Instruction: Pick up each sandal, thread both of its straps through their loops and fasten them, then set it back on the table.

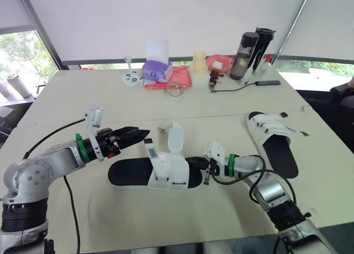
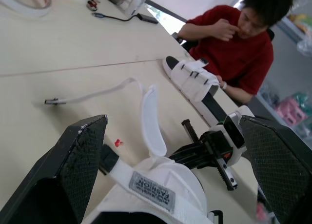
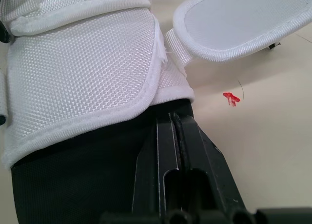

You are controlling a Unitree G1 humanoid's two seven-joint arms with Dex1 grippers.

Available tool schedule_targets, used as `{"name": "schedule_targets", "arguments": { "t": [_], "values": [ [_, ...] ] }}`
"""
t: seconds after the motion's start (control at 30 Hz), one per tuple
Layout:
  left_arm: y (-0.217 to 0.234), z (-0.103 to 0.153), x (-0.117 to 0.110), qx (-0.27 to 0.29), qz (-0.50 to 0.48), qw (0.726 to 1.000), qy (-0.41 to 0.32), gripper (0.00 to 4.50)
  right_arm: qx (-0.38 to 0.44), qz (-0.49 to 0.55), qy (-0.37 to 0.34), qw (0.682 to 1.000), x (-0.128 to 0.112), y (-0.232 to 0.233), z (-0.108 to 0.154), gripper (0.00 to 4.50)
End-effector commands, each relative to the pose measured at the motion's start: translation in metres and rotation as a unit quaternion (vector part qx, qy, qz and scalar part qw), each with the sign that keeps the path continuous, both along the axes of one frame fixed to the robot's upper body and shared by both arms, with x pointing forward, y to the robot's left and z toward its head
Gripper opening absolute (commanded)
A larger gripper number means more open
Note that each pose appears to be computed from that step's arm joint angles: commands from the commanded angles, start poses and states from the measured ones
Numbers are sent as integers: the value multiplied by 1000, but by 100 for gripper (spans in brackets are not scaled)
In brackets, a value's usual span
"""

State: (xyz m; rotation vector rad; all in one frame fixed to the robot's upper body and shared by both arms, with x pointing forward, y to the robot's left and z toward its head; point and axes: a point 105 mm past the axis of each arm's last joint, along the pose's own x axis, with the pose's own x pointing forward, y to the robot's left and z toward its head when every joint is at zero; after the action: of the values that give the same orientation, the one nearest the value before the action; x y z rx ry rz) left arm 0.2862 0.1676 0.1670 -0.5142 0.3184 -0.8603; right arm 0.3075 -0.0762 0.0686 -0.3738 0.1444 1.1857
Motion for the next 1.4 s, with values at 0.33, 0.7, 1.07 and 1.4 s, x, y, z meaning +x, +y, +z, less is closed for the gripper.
{"name": "schedule_targets", "arguments": {
  "t": [0.33, 0.7, 1.07, 1.4],
  "values": [
    [-14, -17, 13, 19, 31, 999, -4, 446, -47, -25, 51, 997, -2, -10, -36, 0],
    [-14, -28, 24, -1, 38, 999, 16, 321, -47, -29, 50, 997, -3, -12, -35, 0],
    [-8, -42, 29, -5, 19, 1000, 14, 5, -47, -30, 48, 997, -1, -12, -34, 0],
    [-27, 28, 26, -55, -72, 987, -136, 5, -49, -27, 47, 997, -1, -12, -35, 0]
  ]
}}
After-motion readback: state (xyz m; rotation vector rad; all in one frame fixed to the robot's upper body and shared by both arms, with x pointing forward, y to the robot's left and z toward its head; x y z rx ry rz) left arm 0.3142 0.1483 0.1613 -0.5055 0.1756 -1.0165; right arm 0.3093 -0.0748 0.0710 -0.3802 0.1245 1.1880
